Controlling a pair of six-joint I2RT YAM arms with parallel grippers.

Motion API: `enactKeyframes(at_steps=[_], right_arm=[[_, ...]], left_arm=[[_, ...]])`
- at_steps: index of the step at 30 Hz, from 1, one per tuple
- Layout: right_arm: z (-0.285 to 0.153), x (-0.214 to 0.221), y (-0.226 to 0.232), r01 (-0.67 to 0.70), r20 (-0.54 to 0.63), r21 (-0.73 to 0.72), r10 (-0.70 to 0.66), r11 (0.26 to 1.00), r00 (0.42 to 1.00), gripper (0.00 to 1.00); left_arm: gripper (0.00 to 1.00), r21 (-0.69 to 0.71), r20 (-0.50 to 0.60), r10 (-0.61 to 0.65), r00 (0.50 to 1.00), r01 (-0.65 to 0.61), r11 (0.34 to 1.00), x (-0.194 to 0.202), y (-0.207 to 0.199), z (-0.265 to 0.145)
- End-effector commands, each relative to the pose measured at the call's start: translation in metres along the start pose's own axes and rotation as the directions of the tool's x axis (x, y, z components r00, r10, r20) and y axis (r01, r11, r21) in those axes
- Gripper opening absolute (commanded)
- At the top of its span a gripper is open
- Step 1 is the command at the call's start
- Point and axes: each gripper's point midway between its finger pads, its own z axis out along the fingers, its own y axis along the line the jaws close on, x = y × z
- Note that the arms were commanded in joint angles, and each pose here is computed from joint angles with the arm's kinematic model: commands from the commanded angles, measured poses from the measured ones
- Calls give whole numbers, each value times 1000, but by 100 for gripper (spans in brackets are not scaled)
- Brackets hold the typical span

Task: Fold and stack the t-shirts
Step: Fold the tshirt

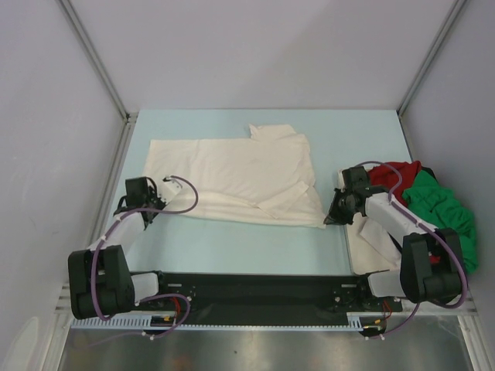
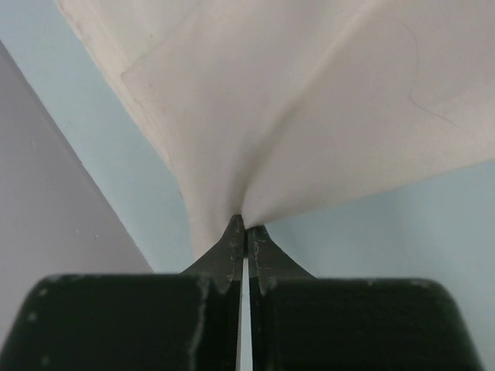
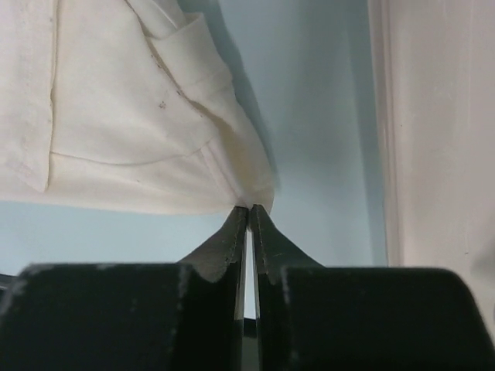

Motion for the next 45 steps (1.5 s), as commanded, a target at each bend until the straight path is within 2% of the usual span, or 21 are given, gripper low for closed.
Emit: enactKeyframes(at_steps=[1, 2, 4, 5, 8, 12, 14, 16, 17, 18, 22, 23, 26, 27, 29, 30, 31, 32, 34, 39, 45], right_arm=[[1, 4, -5, -6, -10, 12, 6, 1000, 1000, 9], [2, 5, -4, -6, -16, 7, 7, 1000, 1000, 27], [2, 6, -2, -2, -21, -2, 2, 1000, 1000, 42], [1, 7, -2, 1, -21, -1, -1, 1000, 1000, 48], [-3, 5, 0, 10, -3, -9, -10, 1000, 1000, 50], [5, -1, 2, 7, 17, -15, -7, 1000, 1000, 50], [13, 3, 3, 2, -9, -20, -2, 1000, 1000, 49], [20, 4, 3, 5, -11, -19, -6, 1000, 1000, 47], [21, 5, 2, 5, -14, -15, -5, 1000, 1000, 46], [23, 7, 2, 9, -13, -15, -9, 1000, 1000, 45], [30, 12, -1, 16, -26, -1, -16, 1000, 1000, 37], [31, 14, -1, 15, -33, -4, -15, 1000, 999, 29], [31, 17, -3, 21, -37, -4, -21, 1000, 999, 19], [29, 17, -4, 20, -32, 1, -20, 1000, 999, 12], [27, 20, -5, 21, -38, 6, -21, 1000, 999, 1], [25, 21, -7, 19, -41, 12, -19, 1000, 999, 0], [24, 24, -9, 18, -49, 21, -17, 1000, 999, 0], [22, 28, -14, 5, -57, 43, -3, 999, 998, 0], [12, 38, -18, -16, -76, 58, 20, 998, 997, 0], [-4, 69, -19, -96, -131, 47, 101, 994, 986, 0], [-35, 85, -26, -133, -109, 96, 143, 986, 984, 0]], left_arm=[[0, 109, -26, 20, 999, -17, 994, 14, -25, -5], [7, 123, -35, 20, 999, -16, 992, 17, -28, -4], [26, 133, -78, 20, 997, -10, 991, 26, -31, -6], [47, 139, -91, 21, 996, -8, 990, 28, -32, -7], [63, 181, -95, -7, 995, 25, 983, 26, -30, -16], [70, 214, -3, -203, 979, 199, 956, -9, 2, -33], [71, 227, -14, -319, 948, 314, 922, -11, 11, -33], [70, 170, -62, -478, 876, 481, 860, -10, 27, -28], [70, 151, -78, -476, 876, 482, 863, -6, 29, -23], [70, 126, -103, -529, 842, 539, 833, -3, 30, -18], [70, 72, -177, -592, 786, 610, 789, 11, 27, 3], [70, 71, -215, -595, 775, 620, 781, 18, 22, 10], [71, 75, -263, -605, 752, 641, 764, 25, 11, 19], [71, 60, -294, -606, 739, 647, 760, 33, 7, 24], [66, 41, -308, -609, 731, 649, 759, 38, 6, 30], [55, 55, -333, -604, 724, 655, 754, 41, -1, 32], [39, 78, -343, -597, 725, 656, 751, 41, -6, 32], [1, 111, -351, -590, 727, 658, 745, 39, -12, 30], [0, 166, -352, -575, 739, 653, 739, 34, -21, 17], [0, 124, -313, -557, 769, 615, 779, 44, -18, -11], [0, 72, -332, -594, 733, 648, 759, 68, -8, -41]])
